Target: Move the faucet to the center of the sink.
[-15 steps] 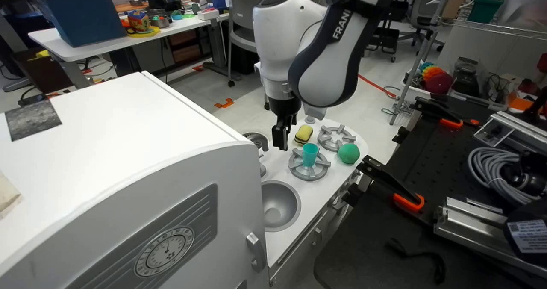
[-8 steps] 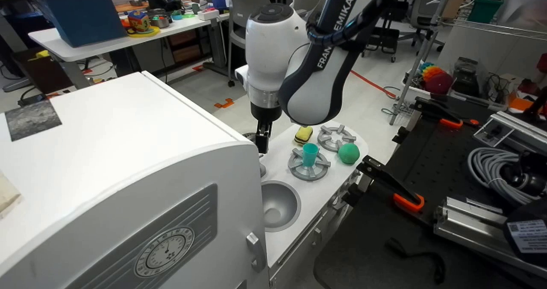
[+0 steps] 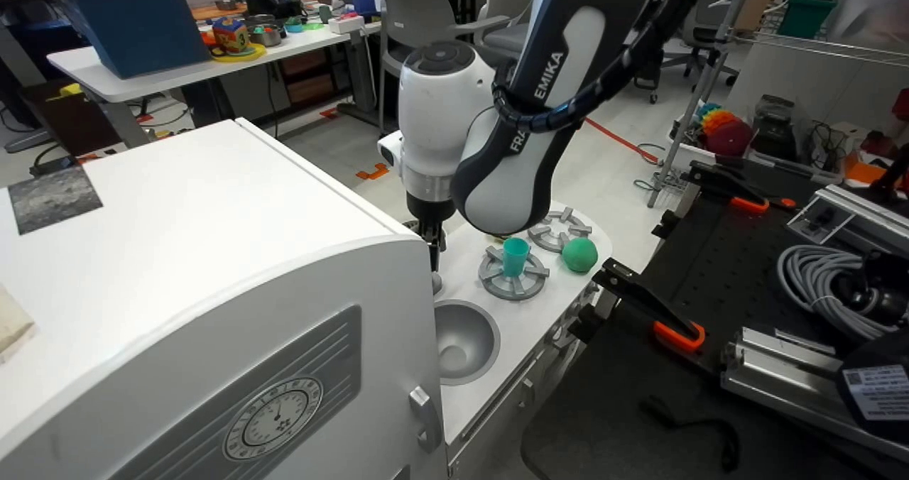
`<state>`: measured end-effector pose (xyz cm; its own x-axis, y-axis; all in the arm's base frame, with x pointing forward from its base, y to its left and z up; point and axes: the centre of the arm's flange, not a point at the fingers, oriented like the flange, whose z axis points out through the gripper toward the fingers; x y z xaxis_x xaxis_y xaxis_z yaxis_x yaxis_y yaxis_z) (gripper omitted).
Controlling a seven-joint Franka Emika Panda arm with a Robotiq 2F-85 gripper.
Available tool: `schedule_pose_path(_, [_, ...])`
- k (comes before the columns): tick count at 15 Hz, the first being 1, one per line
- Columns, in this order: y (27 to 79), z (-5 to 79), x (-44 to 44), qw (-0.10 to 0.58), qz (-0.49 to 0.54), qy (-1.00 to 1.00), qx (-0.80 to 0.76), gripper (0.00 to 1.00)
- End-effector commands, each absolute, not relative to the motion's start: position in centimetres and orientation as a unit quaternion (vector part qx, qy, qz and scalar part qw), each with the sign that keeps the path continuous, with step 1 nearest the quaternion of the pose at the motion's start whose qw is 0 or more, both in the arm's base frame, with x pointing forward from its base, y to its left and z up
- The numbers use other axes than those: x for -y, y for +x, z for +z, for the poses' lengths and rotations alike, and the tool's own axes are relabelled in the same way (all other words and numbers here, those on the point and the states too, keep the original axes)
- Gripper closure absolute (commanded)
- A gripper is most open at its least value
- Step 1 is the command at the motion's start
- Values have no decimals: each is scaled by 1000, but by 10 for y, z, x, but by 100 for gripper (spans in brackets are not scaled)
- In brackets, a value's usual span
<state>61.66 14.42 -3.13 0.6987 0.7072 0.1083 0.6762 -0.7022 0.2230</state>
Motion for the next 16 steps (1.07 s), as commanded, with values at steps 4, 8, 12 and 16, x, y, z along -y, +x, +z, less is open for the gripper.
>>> schedule_pose_path(4, [592,-40,-170,43,75,913,-400,0])
schedule_pose_path(8, [568,-34,-182,8,56,918,-393,0])
schedule_pose_path(12, [552,-25,-192,-18,47,924,-379,0])
schedule_pose_path(16, [543,-14,-199,-43,39,934,-352,0])
